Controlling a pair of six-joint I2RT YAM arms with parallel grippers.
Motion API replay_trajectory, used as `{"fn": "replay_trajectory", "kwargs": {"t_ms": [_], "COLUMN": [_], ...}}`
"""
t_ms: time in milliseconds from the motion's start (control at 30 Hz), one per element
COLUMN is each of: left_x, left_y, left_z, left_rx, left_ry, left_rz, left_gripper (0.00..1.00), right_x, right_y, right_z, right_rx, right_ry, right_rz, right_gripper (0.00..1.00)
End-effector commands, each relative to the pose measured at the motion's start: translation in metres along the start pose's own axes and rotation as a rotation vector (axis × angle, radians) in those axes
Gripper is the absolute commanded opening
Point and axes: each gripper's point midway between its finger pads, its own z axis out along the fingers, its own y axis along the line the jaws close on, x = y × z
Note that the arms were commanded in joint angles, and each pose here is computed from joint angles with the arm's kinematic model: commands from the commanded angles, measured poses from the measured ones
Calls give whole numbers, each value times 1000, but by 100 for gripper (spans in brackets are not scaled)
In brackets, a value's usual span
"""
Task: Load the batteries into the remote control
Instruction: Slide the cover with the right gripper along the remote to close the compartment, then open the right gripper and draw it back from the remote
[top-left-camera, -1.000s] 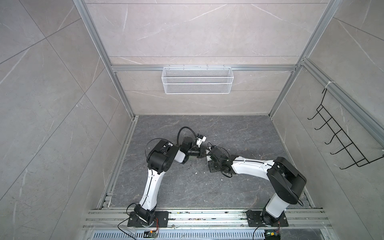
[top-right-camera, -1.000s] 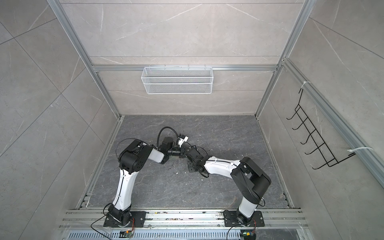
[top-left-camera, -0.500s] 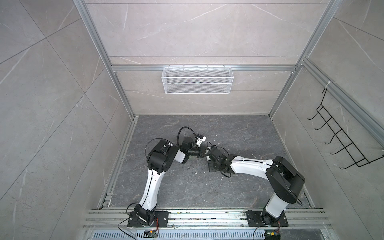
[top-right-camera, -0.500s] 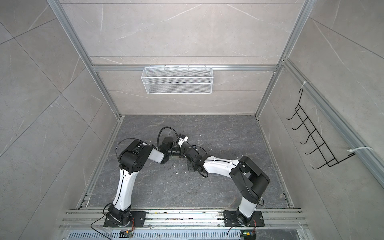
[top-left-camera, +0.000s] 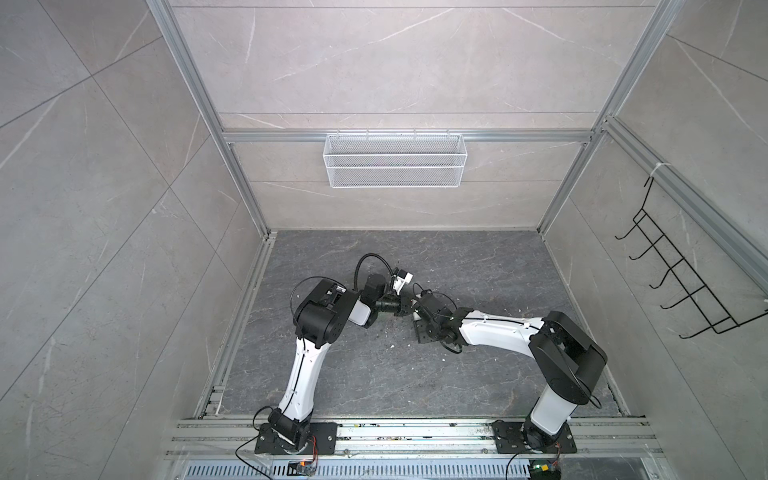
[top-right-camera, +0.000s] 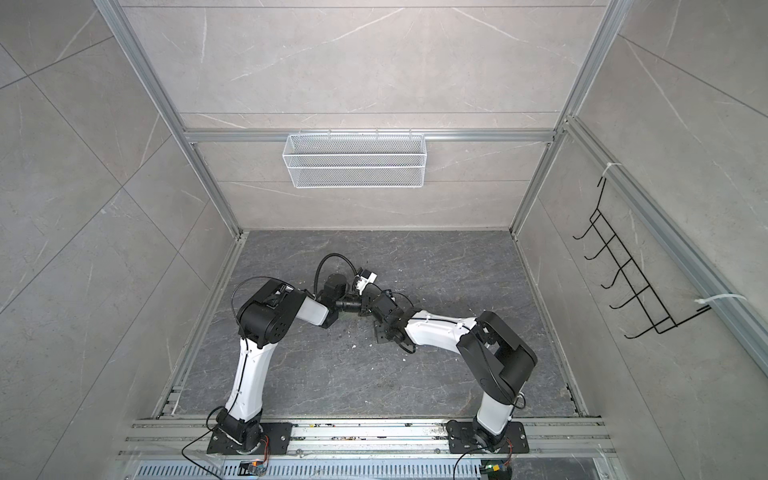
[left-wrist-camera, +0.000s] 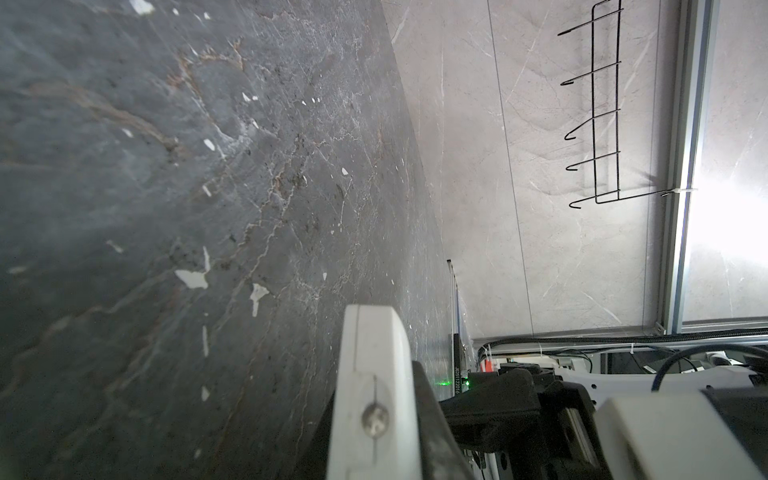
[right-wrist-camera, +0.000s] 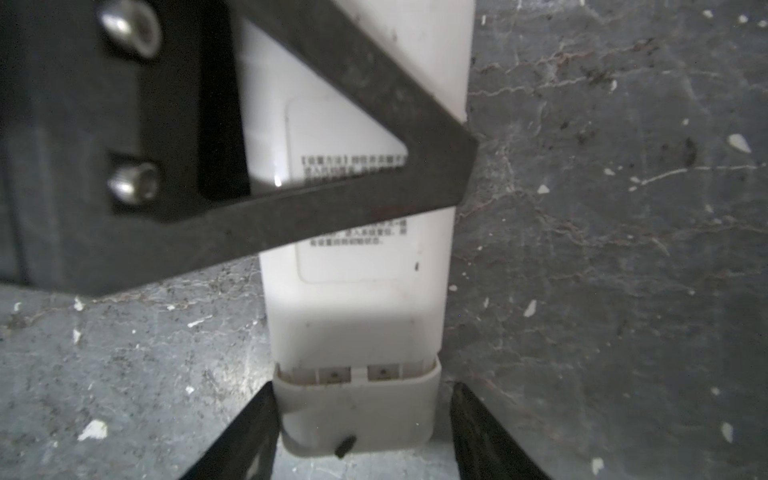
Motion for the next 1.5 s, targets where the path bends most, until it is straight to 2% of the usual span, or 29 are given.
{"fn": "replay_trajectory", "kwargs": {"t_ms": [0, 300, 533, 867, 933, 1067, 1167, 1233, 1300, 1467], "left_x": [13, 12, 12, 12, 12, 12, 12, 13, 12, 13], "left_y": [3, 4, 3, 4, 4, 5, 5, 5, 5, 5], "left_z": [3, 3, 2, 2, 3, 3, 3, 3, 3, 3], "left_rx": [-7, -11, -11, -12, -13, -14, -14, -14, -14, -13], "left_ry": [45, 42, 41, 39, 39, 39, 39, 41, 40, 42], "left_rz": [-42, -51, -51, -51, -52, -54, -55, -55, -57, -57], "left_gripper": [0, 0, 0, 0, 0, 0, 0, 0, 0, 0], "right_x": [7, 3, -1, -15, -16, 3, 20, 26, 29, 29], "right_y": [-9, -5, -3, -4, -8, -17, -13, -12, -14, -19], "right_z": [1, -8, -15, -49, -55, -57, -49, -43, -40, -35], "right_rx": [25, -5, -24, -50, -38, -33, -105, -142, -149, -129], "right_ry": [25, 13, 0, -51, -58, -24, -15, -26, -37, -55], "right_rz": [-21, -22, -17, 53, 121, 379, 588, 678, 742, 807], "right_gripper": [65, 73, 75, 77, 77, 73, 67, 64, 62, 59]}}
